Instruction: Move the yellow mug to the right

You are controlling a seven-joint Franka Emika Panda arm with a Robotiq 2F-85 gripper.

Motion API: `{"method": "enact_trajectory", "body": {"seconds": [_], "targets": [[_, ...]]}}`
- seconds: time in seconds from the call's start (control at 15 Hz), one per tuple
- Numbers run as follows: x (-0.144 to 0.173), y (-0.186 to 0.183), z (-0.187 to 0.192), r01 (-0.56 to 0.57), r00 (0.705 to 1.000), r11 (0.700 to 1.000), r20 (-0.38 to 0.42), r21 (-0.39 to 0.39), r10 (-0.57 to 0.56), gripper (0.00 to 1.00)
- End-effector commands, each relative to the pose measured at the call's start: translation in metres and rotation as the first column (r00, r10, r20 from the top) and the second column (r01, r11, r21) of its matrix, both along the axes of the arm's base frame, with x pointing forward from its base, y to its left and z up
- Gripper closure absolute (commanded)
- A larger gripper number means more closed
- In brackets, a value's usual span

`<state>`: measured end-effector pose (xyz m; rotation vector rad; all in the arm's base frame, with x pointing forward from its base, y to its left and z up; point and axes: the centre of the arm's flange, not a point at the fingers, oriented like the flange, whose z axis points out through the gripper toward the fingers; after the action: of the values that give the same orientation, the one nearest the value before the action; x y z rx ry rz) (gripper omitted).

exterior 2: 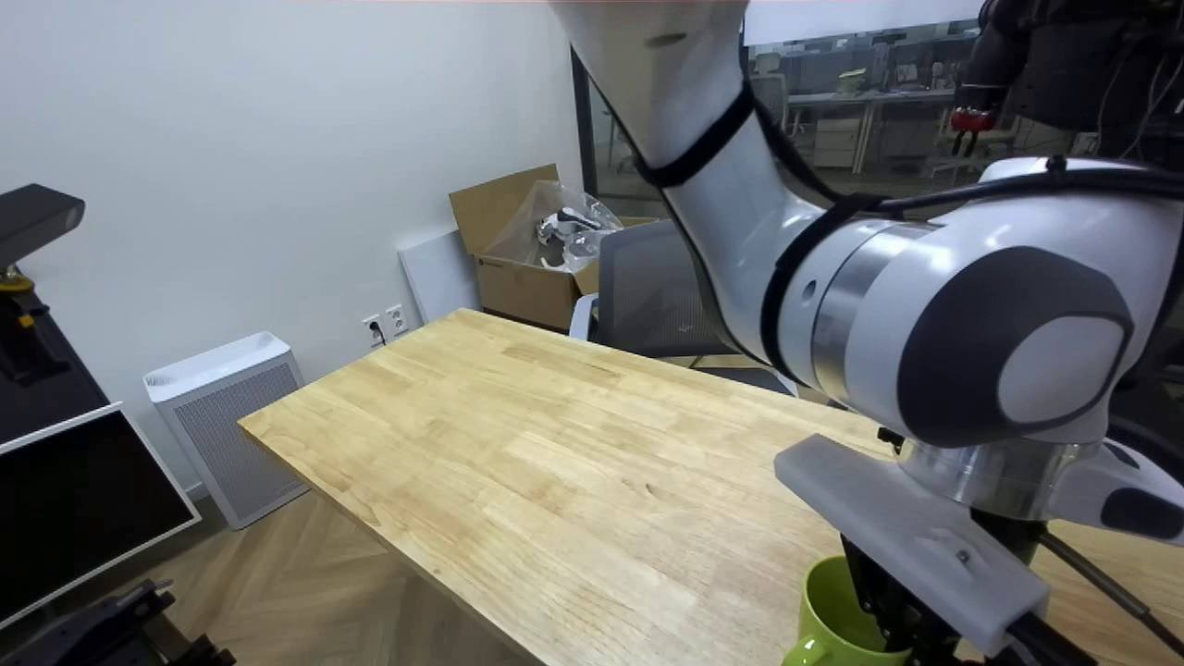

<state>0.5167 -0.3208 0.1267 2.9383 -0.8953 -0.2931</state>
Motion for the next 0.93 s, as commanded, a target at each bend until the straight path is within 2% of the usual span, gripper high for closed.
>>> {"method": "enact_trajectory", "body": {"seconds": [0.0, 0.27, 0.33, 0.47, 0.87], "targets": [[0.0125, -0.0057, 0.0043, 0.042, 0.999, 0.999, -0.011, -0.015, -0.042, 0.97], [0.0144, -0.0054, 0.0044, 0.054, 0.998, 0.998, -0.011, -0.015, -0.054, 0.97], [0.0146, -0.0054, 0.0049, 0.055, 0.998, 0.998, -0.013, -0.013, -0.055, 0.65], [0.0152, -0.0062, 0.0061, 0.061, 0.998, 0.998, -0.016, -0.01, -0.061, 0.58], [0.0208, -0.0052, 0.011, 0.065, 0.997, 0.998, -0.033, -0.002, -0.065, 0.16]]}}
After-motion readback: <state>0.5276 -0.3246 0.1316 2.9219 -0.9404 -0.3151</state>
